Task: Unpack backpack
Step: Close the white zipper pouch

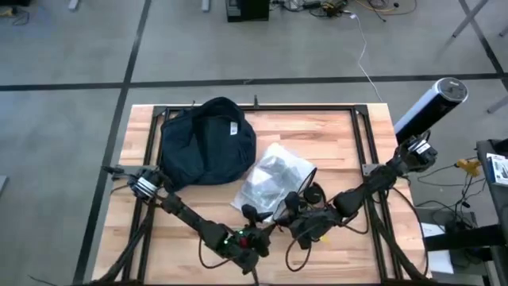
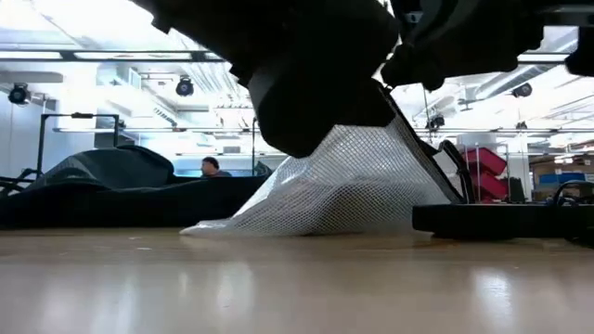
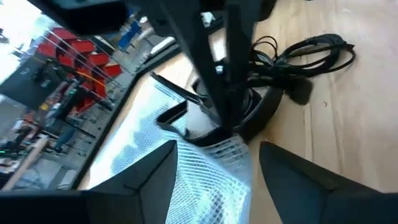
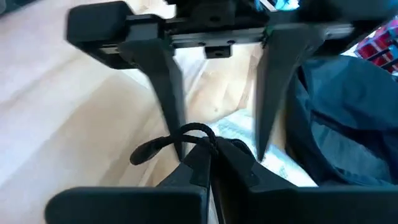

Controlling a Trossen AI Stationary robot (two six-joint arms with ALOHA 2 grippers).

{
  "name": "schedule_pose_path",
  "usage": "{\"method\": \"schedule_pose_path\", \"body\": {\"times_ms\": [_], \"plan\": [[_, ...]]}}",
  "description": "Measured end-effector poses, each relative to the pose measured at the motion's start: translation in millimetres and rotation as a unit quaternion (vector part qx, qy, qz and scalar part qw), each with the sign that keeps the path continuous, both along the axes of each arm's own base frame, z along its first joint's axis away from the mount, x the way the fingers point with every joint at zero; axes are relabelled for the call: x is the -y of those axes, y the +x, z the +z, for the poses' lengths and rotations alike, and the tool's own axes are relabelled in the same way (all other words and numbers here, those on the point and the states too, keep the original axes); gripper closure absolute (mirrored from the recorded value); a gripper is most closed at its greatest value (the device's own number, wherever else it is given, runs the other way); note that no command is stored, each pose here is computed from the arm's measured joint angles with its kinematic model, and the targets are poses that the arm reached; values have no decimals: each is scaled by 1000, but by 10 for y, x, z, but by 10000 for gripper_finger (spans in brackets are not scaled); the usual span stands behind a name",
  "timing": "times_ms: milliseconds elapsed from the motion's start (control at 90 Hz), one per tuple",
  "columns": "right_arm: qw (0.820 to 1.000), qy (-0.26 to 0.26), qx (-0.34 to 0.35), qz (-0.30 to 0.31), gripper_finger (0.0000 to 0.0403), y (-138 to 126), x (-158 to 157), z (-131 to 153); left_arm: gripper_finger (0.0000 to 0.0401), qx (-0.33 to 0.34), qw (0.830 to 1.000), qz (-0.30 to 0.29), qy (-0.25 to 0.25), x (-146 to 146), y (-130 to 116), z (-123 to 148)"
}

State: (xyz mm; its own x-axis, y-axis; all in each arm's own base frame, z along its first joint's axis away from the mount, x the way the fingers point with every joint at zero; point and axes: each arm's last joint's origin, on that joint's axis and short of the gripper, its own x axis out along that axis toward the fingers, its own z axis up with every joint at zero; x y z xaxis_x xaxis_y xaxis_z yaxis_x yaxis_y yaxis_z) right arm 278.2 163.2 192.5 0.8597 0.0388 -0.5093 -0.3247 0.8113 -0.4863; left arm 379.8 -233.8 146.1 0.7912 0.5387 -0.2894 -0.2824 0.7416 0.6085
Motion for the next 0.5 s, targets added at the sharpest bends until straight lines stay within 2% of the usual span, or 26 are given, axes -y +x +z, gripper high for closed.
{"method": "schedule_pose_path", "body": {"times_ms": [178, 300, 500], "plan": [[999, 50, -3, 18, 403, 36, -27, -20, 171, 4, 999, 4, 52, 198, -156, 19], [998, 52, 7, 20, 403, 88, -41, -75, 172, 4, 999, -15, 52, 335, -257, 18], [995, 75, 67, 1, 403, 235, 36, -25, 185, -3, 999, -27, 42, 388, -318, -20]]}}
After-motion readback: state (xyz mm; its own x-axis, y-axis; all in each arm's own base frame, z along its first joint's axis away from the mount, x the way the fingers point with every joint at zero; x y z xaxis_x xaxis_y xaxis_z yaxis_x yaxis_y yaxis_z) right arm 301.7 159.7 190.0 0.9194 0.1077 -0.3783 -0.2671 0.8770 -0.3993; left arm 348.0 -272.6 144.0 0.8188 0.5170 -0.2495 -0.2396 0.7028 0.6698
